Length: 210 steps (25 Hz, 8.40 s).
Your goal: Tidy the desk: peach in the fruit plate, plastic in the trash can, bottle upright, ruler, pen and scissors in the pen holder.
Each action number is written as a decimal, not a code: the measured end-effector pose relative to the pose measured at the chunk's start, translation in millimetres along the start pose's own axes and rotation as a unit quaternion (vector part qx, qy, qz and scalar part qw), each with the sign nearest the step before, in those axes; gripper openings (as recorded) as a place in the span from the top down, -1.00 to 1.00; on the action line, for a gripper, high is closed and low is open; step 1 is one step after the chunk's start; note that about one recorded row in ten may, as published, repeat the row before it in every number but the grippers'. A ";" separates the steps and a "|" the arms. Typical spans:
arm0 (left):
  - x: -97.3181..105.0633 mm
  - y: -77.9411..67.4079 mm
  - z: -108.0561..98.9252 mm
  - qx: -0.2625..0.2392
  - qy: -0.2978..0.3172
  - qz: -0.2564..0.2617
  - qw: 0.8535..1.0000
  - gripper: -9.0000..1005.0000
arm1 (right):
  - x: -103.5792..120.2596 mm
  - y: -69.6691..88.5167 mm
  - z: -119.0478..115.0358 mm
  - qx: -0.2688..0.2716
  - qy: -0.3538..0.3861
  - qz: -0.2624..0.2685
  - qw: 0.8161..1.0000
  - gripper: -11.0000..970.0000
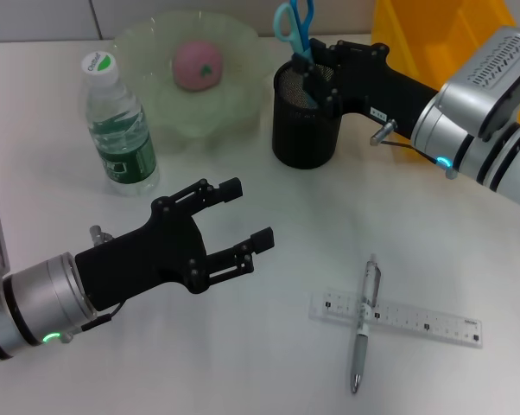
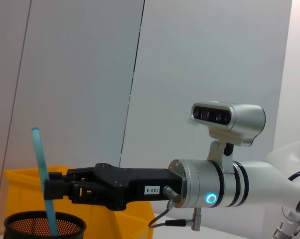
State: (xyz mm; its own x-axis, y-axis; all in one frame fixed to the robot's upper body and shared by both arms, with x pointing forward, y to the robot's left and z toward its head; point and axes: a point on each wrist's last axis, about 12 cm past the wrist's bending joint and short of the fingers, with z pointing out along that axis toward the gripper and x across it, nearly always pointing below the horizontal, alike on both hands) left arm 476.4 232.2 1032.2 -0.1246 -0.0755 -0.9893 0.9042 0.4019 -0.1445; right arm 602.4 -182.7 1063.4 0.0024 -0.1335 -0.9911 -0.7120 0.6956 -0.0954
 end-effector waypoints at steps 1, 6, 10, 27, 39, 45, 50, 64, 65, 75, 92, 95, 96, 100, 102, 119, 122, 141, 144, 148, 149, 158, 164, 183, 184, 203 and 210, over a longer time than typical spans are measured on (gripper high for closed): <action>0.0 0.0 0.0 0.000 0.000 0.000 1.000 -0.57 | 0.1 -0.3 -0.3 0.002 -0.001 0.002 1.000 0.49; 0.0 0.0 -0.1 0.000 0.000 0.000 1.000 -0.57 | 1.5 -0.8 -2.7 0.008 -0.003 0.008 1.000 0.48; 0.3 -0.3 -0.4 0.000 0.000 0.000 1.000 -0.57 | 2.0 -0.3 -4.2 0.008 -0.006 0.009 1.000 0.48; 0.2 -0.5 -1.2 -0.001 -0.001 0.002 1.000 -0.57 | 3.8 3.5 -14.3 0.003 -0.028 0.017 0.999 -0.30; 0.6 -1.2 -1.6 0.002 0.000 0.001 1.000 -0.57 | 3.8 0.4 -16.2 0.018 -0.033 0.027 0.999 -0.68; 0.9 -1.2 -1.7 0.001 0.002 0.000 1.000 -0.57 | 4.3 0.1 -16.2 0.019 -0.031 0.028 0.999 -0.68; 1.0 -0.9 -1.7 0.001 0.002 0.001 1.000 -0.57 | 4.5 0.0 -16.1 0.020 -0.030 0.028 0.999 -0.68; 2.7 -0.3 -5.1 -0.007 0.007 0.005 1.000 -0.57 | -6.6 -8.3 -37.8 0.005 -0.097 0.095 0.991 -0.68; 2.7 -0.2 -5.5 -0.008 0.007 0.006 1.000 -0.57 | -10.8 -12.4 -48.5 -0.002 -0.119 0.107 0.987 -0.68; 2.4 -0.5 -8.1 -0.004 0.009 0.005 1.000 -0.57 | -19.6 -20.1 -102.9 -0.069 -0.142 0.143 0.977 -0.68; -1.2 -3.6 -15.7 0.026 0.016 0.003 1.000 -0.57 | -10.3 -16.8 -162.9 -0.239 0.025 0.131 0.962 -0.68; -1.3 -4.3 -15.1 0.036 0.021 0.000 0.999 -0.56 | -5.1 -14.0 -165.5 -0.247 0.042 0.114 0.961 -0.68; -1.4 -4.5 -14.7 0.042 0.025 -0.001 0.999 -0.56 | -5.1 -14.0 -165.5 -0.247 0.042 0.114 0.961 -0.68; -1.1 -5.9 -13.6 0.063 0.039 -0.002 0.997 -0.56 | 4.6 -6.6 -168.2 -0.259 0.055 0.078 0.961 -0.68; -0.8 -6.5 -13.6 0.066 0.042 -0.003 0.997 -0.56 | 6.9 -5.1 -168.7 -0.261 0.057 0.071 0.961 -0.68; 1.4 -8.1 -14.3 0.087 0.066 -0.012 0.994 -0.56 | -25.0 -21.5 -155.5 -0.311 0.156 0.075 0.934 -0.68; 1.6 -8.2 -14.2 0.091 0.070 -0.010 0.993 -0.56 | -36.4 -25.9 -148.4 -0.323 0.181 0.077 0.926 -0.68; 2.0 3.8 -16.1 0.116 0.140 0.027 0.983 -0.56 | -114.0 -2.2 -37.5 -0.366 0.452 -0.025 0.813 -0.68; 1.8 6.6 -15.1 0.119 0.153 0.040 0.980 -0.56 | -117.0 9.7 -24.9 -0.360 0.486 -0.056 0.794 -0.68; 0.5 10.3 -14.2 0.119 0.164 0.053 0.978 -0.56 | -115.8 20.9 -15.1 -0.360 0.507 -0.082 0.779 -0.68; 0.3 10.9 -14.0 0.119 0.165 0.055 0.977 -0.56 | -115.1 23.3 -13.3 -0.361 0.510 -0.088 0.776 -0.68; -4.9 18.4 -11.4 0.119 0.178 0.060 0.975 -0.56 | -107.6 46.9 2.0 -0.370 0.515 -0.135 0.761 -0.68; -6.1 21.4 -11.5 0.112 0.180 0.063 0.975 -0.56 | -96.2 60.2 11.0 -0.355 0.522 -0.161 0.759 -0.68; -8.2 24.4 -10.1 0.105 0.181 0.065 0.976 -0.56 | -81.9 78.8 17.6 -0.348 0.528 -0.191 0.751 -0.67; -8.2 24.4 -10.1 0.105 0.181 0.065 0.976 -0.56 | -81.4 78.5 17.8 -0.347 0.527 -0.192 0.752 -0.67; -10.2 27.5 -5.9 0.103 0.183 0.065 0.975 -0.56 | -78.6 80.4 19.2 -0.346 0.526 -0.208 0.749 -0.63; -10.9 28.1 -5.6 0.103 0.184 0.064 0.975 -0.56 | -79.1 80.6 19.7 -0.346 0.525 -0.209 0.749 -0.61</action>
State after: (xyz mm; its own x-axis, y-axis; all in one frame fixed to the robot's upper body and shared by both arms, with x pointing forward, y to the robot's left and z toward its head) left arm 500.9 249.4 1038.8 -0.1094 0.3104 -0.9443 0.9802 0.1914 -0.0507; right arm 558.7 -102.2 1132.2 0.0322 -0.9719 -0.2332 -0.9975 -0.0460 0.0539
